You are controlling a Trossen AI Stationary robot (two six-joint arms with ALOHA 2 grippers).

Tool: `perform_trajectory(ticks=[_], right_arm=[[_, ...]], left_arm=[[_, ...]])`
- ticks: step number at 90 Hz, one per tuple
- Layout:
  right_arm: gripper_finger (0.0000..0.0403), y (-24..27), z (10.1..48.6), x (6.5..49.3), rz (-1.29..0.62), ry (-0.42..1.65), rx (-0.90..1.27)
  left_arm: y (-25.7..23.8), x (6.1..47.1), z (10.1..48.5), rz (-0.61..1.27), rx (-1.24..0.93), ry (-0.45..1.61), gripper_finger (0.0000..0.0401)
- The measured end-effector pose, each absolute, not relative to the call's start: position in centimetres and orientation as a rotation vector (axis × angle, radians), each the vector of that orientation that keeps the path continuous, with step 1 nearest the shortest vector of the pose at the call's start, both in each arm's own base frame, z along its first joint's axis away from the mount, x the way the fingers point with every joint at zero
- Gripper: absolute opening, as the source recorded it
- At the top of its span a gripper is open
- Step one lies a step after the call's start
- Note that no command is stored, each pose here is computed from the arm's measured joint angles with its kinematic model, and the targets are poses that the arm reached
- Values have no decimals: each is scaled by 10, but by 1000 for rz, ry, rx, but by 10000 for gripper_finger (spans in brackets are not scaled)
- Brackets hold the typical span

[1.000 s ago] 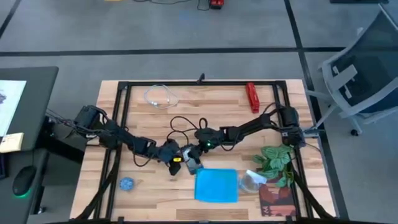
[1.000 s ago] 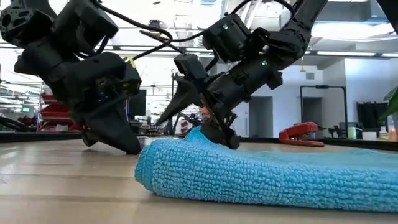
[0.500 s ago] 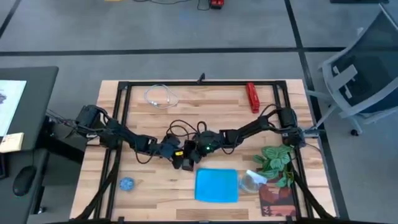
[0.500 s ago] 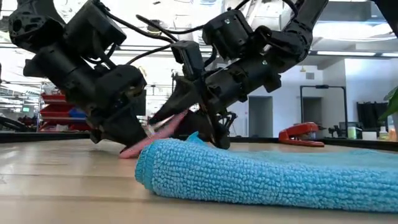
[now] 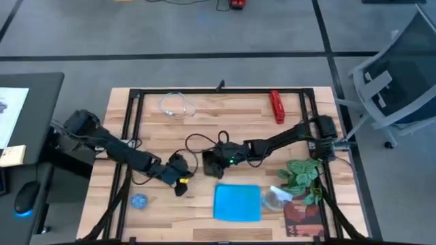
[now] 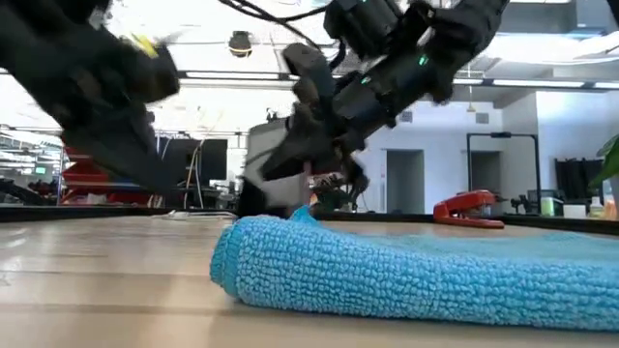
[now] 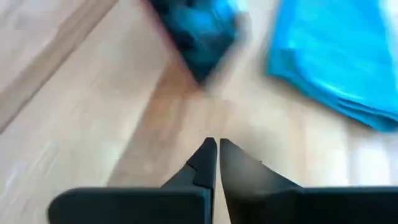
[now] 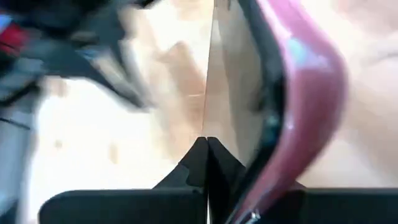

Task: Apply microfiber cloth
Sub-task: Spray the front of the cellphone with the spray cleaning bottle

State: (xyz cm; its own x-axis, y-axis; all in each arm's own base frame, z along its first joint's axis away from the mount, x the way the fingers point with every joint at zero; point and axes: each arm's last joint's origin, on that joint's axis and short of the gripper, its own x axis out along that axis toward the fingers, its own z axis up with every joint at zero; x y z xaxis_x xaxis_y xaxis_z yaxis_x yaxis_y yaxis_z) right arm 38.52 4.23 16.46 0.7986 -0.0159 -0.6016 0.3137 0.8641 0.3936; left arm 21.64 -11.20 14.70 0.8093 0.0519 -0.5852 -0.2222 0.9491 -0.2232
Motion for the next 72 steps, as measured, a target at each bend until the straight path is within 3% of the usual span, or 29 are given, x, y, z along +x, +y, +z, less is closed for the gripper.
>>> perform_trajectory(ticks=[17, 39, 57, 72], right_arm=[[12, 74, 207, 366, -113, 555, 338], [12, 109, 223, 358, 11, 470, 232], [12, 114, 225, 358, 30, 448, 205], [12, 116, 224, 357, 32, 461, 199]], left_arm=[[-114, 212, 141, 16, -285, 304, 32], [-108, 226, 146, -79, -199, 44, 133], [-120, 263, 146, -108, -135, 68, 207], [-124, 288, 151, -77, -138, 101, 227]])
